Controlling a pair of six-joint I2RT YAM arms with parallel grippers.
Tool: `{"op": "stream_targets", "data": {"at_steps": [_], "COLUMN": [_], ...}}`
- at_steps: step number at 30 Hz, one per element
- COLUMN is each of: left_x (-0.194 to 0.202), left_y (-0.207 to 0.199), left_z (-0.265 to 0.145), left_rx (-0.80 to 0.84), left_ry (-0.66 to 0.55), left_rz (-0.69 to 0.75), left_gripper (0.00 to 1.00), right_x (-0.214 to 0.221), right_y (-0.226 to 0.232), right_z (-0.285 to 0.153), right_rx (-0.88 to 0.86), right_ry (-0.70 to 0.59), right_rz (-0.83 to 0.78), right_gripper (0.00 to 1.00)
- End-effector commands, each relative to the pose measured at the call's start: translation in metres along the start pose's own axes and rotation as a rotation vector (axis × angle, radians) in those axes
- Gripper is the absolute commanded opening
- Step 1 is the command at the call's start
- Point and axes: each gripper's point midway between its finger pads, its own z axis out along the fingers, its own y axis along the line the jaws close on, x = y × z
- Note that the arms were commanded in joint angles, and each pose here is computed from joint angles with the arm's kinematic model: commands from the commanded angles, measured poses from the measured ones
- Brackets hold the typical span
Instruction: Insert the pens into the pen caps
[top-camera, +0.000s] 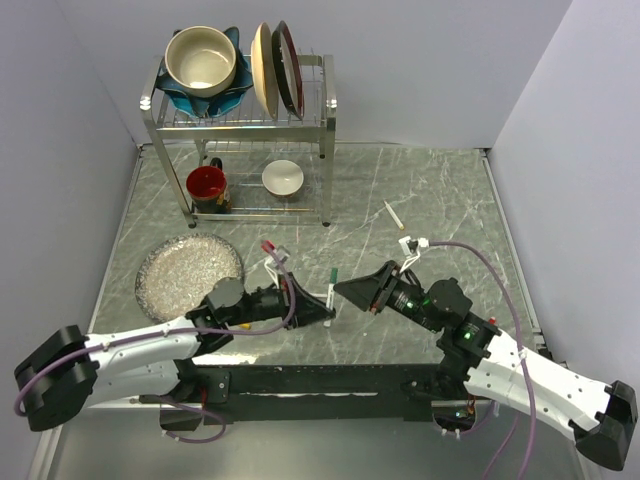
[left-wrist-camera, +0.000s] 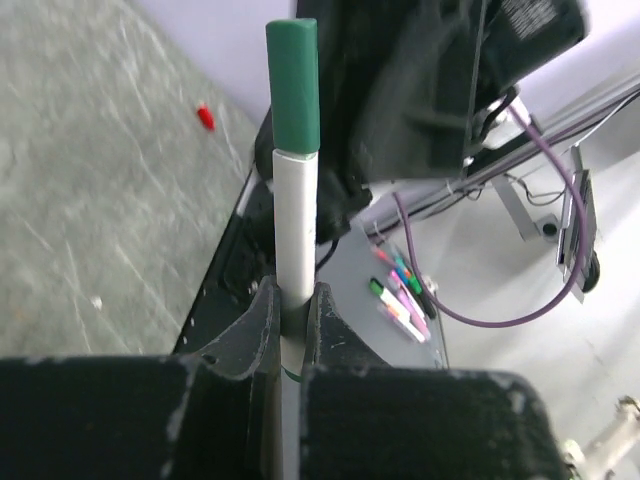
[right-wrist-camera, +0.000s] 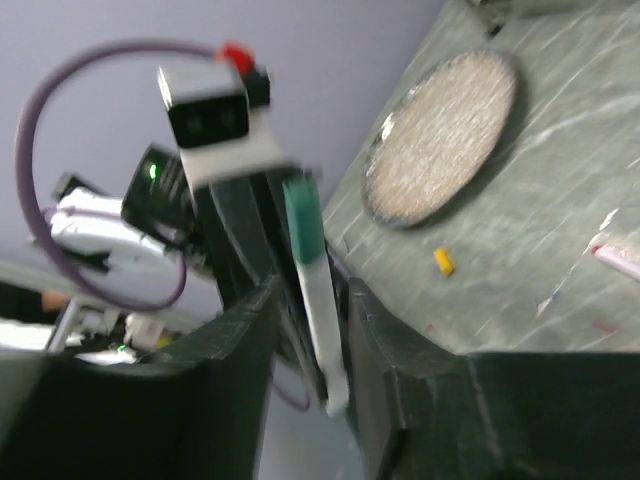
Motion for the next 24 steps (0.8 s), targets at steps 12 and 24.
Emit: {"op": "stream_targets", "data": {"at_steps": [12,24], "left_x": [-0.02,-0.002], "left_y": [-0.03,-0.044], "left_z": [-0.013,-0.029], "left_rx": [0.095,0.15], "left_ry": [-0.066,0.023], "left_rz": [0.198,0.245], "left_gripper": [0.01,0.01], "right_x": [-0.018,-0.036], "right_y": [0.068,0.099], "right_z": [-0.014,0.009], "right_rx": [-0.14,-0.205], "right_ry": [0.073,0.074], "right_rz": [-0.194,-0.329], "right_gripper": [0.77,0.7]}}
